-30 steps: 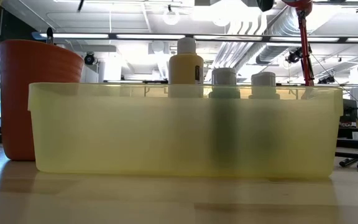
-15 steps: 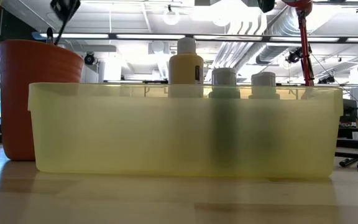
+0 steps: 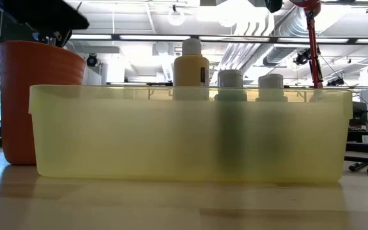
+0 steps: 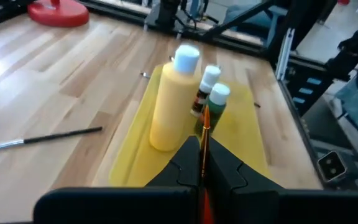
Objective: Pick & Place Paint Supplies
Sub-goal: Put the golden paintbrush into the orange cup, then put the silver paintbrush into the orange cup
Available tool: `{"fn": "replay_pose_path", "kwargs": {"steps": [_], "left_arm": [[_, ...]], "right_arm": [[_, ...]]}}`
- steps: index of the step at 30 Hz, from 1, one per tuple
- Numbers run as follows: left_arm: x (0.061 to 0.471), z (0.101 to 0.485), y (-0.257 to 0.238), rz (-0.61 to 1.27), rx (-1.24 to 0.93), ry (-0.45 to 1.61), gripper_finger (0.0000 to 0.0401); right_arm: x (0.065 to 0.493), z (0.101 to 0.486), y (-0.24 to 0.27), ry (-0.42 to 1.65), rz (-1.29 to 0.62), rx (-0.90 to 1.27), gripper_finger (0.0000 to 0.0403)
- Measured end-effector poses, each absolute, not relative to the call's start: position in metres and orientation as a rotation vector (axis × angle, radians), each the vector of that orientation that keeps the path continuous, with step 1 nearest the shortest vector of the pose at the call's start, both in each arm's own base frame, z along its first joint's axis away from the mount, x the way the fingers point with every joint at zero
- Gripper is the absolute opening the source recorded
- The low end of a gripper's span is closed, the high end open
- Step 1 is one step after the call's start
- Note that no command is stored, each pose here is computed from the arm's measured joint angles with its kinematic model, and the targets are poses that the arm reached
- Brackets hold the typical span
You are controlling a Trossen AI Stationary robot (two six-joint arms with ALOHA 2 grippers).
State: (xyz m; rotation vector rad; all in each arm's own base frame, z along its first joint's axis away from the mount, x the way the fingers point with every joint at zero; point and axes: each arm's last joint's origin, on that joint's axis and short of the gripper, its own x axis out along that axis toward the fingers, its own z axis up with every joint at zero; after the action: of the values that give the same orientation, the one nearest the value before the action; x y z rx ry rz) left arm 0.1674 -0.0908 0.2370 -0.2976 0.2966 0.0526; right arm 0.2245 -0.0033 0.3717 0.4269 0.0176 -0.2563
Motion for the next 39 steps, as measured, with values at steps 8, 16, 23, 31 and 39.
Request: {"fn": "replay_pose_path", "kwargs": {"steps": [8, 16, 23, 31, 39], "left_arm": [[0.173, 0.223, -0.095, 0.052, -0.255, 0.347, 0.0002], [0.177, 0.214, -0.098, 0.051, -0.229, 0.394, 0.0009], [0.18, 0.211, -0.099, 0.056, -0.233, 0.406, 0.0007], [0.18, 0.211, -0.1, 0.065, -0.274, 0.396, 0.0052], [0.184, 0.233, -0.101, 0.042, -0.229, 0.302, 0.0094]], "right_arm": [[0.225, 0.372, -0.005, 0.016, -0.263, 0.426, 0.013], [0.224, 0.372, -0.008, 0.014, -0.276, 0.427, 0.013], [0.225, 0.372, -0.008, 0.015, -0.274, 0.427, 0.013], [0.225, 0.371, -0.008, 0.016, -0.27, 0.427, 0.013], [0.225, 0.371, -0.007, 0.025, -0.241, 0.429, 0.013]]}}
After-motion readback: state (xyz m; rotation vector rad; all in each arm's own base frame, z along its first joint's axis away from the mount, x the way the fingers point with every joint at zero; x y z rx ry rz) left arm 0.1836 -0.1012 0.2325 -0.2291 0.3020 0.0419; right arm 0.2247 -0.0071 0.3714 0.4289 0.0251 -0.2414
